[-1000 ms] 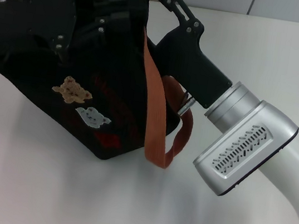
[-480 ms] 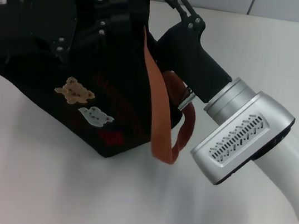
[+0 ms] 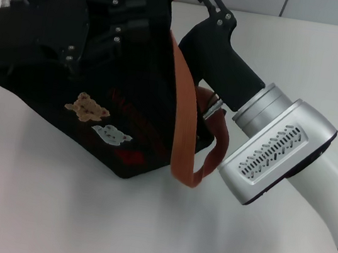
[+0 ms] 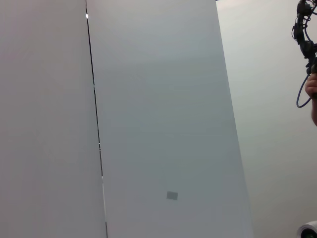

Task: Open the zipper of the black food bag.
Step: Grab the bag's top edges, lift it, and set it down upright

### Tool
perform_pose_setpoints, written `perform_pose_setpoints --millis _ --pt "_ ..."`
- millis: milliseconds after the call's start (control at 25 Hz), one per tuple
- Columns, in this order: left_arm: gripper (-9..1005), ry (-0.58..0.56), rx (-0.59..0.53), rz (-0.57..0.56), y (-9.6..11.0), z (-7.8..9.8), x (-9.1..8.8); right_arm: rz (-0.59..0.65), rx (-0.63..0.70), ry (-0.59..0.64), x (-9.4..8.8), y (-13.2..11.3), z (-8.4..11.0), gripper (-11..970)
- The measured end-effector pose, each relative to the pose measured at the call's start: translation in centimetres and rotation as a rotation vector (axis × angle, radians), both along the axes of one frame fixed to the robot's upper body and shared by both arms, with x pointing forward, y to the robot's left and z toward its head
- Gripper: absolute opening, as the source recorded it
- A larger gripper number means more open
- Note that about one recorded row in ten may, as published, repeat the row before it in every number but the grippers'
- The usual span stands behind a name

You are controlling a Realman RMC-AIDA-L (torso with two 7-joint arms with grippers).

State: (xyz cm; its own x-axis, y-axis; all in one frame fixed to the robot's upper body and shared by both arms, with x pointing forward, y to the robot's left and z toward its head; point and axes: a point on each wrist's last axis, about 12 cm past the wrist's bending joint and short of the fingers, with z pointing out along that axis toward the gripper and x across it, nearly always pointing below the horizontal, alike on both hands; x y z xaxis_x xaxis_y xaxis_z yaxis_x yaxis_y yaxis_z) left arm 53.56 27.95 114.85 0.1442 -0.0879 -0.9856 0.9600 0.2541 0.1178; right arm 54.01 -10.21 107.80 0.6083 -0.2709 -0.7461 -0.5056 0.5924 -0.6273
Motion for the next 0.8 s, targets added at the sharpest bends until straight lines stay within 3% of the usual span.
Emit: perform_pose_setpoints --millis 800 --pt "190 0.005 -0.002 0.034 0.5 -0.1 0.1 0.006 0.022 -0.021 -1.6 -1.1 -0.7 833"
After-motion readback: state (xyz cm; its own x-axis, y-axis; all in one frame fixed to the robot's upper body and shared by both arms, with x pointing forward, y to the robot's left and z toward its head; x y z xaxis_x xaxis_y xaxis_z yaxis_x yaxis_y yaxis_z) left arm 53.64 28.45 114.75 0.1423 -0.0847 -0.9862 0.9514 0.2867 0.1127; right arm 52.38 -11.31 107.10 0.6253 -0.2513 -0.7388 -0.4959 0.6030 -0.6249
